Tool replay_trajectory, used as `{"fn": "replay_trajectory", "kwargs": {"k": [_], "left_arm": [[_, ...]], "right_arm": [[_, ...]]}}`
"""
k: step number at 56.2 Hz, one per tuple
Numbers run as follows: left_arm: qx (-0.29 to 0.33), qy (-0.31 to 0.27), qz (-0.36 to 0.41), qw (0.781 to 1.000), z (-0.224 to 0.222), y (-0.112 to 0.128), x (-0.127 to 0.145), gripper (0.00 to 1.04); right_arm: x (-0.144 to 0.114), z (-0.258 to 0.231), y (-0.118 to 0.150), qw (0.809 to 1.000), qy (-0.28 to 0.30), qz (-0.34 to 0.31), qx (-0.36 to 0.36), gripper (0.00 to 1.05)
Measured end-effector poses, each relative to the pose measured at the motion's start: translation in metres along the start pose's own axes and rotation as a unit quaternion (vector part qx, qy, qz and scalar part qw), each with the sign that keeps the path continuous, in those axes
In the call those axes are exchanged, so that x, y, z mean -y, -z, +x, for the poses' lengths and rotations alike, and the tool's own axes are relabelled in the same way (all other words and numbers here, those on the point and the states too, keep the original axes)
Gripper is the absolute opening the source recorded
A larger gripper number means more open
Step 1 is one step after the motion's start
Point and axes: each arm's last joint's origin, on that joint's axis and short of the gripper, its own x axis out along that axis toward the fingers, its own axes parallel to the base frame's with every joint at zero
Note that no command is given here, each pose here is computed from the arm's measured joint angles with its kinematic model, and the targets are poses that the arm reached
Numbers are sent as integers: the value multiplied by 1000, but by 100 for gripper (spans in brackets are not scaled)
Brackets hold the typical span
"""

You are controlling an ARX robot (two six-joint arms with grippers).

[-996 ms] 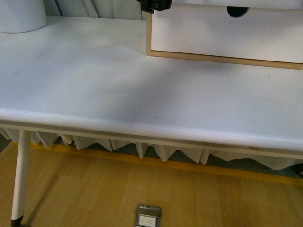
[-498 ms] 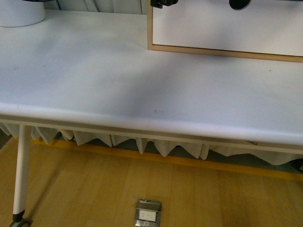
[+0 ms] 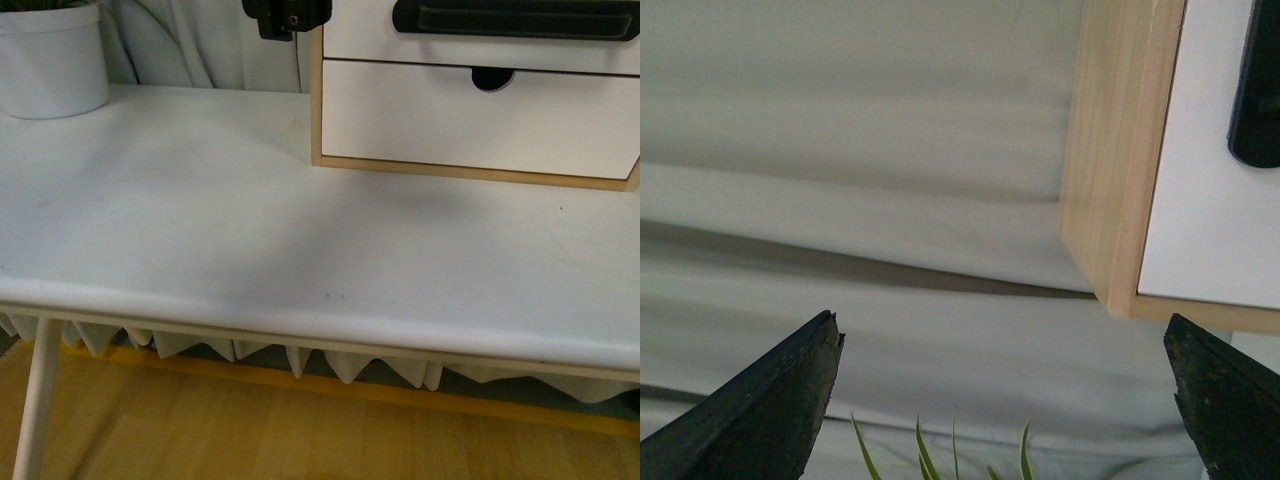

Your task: Close drawer sideways

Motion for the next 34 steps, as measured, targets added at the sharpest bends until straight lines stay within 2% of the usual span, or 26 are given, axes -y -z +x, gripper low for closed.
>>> {"fn": "replay_trajectory", "kwargs": {"k": [8, 17, 24, 29, 34], "left_arm": [[-30, -24, -54, 998, -62, -1, -16, 98], [-92, -66, -111, 987, -123, 7, -23, 98], [-167, -56, -146, 973, -173, 20, -7, 98], [-245, -24, -189, 951, -210, 27, 11, 98], [-285, -5, -226, 931, -230, 30, 19, 98]], "right_arm": [[-22, -62, 4, 998, 48, 30, 21, 95], [-48, -105, 16, 994, 86, 64, 30, 95], [-71, -133, 28, 990, 100, 96, 26, 95], [-88, -151, 35, 988, 102, 117, 20, 95], [-98, -165, 39, 982, 109, 151, 31, 95]]}}
